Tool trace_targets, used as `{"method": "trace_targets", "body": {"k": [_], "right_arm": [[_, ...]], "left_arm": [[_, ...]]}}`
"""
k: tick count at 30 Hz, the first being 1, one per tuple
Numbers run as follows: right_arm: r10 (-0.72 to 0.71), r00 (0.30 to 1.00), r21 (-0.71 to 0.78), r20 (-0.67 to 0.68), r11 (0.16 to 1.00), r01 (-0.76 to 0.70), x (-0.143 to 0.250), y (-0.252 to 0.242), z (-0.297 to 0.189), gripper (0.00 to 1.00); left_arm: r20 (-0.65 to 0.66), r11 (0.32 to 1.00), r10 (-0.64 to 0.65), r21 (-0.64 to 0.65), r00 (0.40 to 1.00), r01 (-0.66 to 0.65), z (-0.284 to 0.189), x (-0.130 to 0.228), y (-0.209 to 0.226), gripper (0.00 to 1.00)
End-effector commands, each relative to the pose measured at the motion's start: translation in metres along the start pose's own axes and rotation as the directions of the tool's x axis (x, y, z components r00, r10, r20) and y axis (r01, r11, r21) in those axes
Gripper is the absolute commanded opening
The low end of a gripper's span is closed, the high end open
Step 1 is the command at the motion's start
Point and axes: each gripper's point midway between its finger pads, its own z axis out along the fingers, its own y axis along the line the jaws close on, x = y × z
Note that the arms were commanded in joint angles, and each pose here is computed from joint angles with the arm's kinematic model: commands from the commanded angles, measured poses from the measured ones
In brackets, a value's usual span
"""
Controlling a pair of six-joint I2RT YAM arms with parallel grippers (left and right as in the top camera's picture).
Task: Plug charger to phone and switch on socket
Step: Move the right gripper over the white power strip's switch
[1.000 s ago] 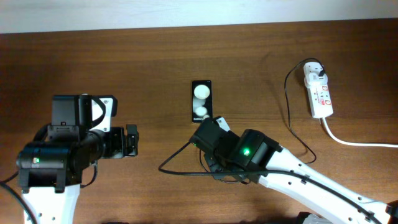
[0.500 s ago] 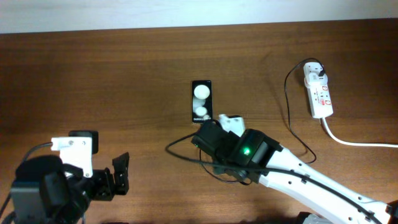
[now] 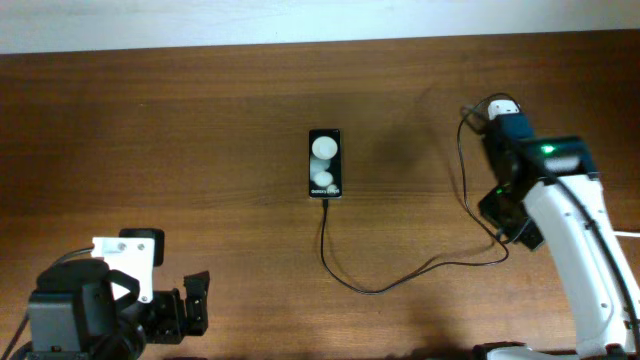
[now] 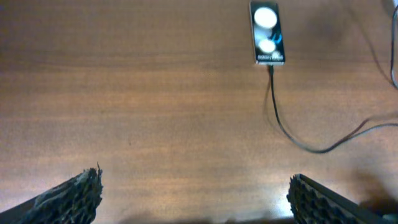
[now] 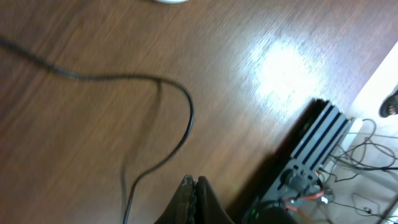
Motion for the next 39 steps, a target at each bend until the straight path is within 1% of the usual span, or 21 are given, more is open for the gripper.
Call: {"method": "trace_targets", "body": {"k": [1, 4, 7, 11, 15, 20, 23, 25, 27, 30, 34, 39], "right_arm": [[0.016, 1.000, -0.097, -0.026, 0.995, -0.018, -0.022, -0.004, -0.010, 0.04], [0.075, 0.997, -0.195, -0.012, 0.978, -0.076, -0.052, -0.009, -0.024, 0.04], [0.141, 0.990, -0.239, 0.022, 0.962, -0.132, -0.075, -0.014, -0.038, 0.04], [0.109, 0.993, -0.262, 0.035, 0.960, -0.097, -0.097, -0.001, -0.047, 0.04], [0.095, 0.995, -0.242, -0.001, 0.966, -0.092, -0.115, 0.017, -0.040, 0.04], [0.084, 0.995, -0.205, -0.061, 0.974, -0.095, -0.143, 0.045, -0.013, 0.05], [0.105, 0.989, -0.183, -0.104, 0.975, -0.123, -0.164, 0.058, 0.019, 0.05], [0.117, 0.983, -0.205, -0.142, 0.968, -0.144, -0.172, 0.069, 0.041, 0.05], [0.057, 0.983, -0.279, -0.175, 0.954, -0.105, -0.180, 0.094, 0.069, 0.05], [0.038, 0.979, -0.300, -0.199, 0.949, -0.098, -0.180, 0.107, 0.084, 0.05], [0.038, 0.981, -0.322, -0.192, 0.942, -0.100, -0.188, 0.121, 0.102, 0.05], [0.059, 0.989, -0.362, -0.134, 0.926, -0.104, -0.205, 0.132, 0.103, 0.05]], "left_arm": [[-0.002, 1.000, -0.002, -0.008, 1.000, 0.002, -0.001, 0.001, 0.002, 0.99], [-0.001, 1.000, -0.002, -0.008, 1.000, 0.002, -0.001, 0.001, 0.002, 0.99], [-0.001, 1.000, -0.002, -0.008, 1.000, 0.002, -0.001, 0.001, 0.002, 0.99], [-0.001, 1.000, -0.002, -0.008, 1.000, 0.002, -0.001, 0.001, 0.002, 0.99], [-0.001, 1.000, -0.002, -0.008, 1.000, 0.002, -0.001, 0.001, 0.002, 0.99], [-0.001, 1.000, -0.002, -0.008, 1.000, 0.002, -0.001, 0.001, 0.002, 0.99], [-0.001, 1.000, -0.002, -0.008, 1.000, 0.002, -0.001, 0.001, 0.002, 0.99], [-0.001, 1.000, -0.002, -0.008, 1.000, 0.002, -0.001, 0.001, 0.002, 0.99], [-0.001, 1.000, -0.002, -0.008, 1.000, 0.002, -0.001, 0.001, 0.001, 0.99], [-0.001, 1.000, -0.002, -0.008, 1.000, 0.002, -0.001, 0.001, 0.002, 0.99], [-0.001, 1.000, -0.002, -0.008, 1.000, 0.002, -0.001, 0.001, 0.002, 0.99], [-0.001, 1.000, -0.002, -0.008, 1.000, 0.002, -0.001, 0.001, 0.002, 0.99]]}}
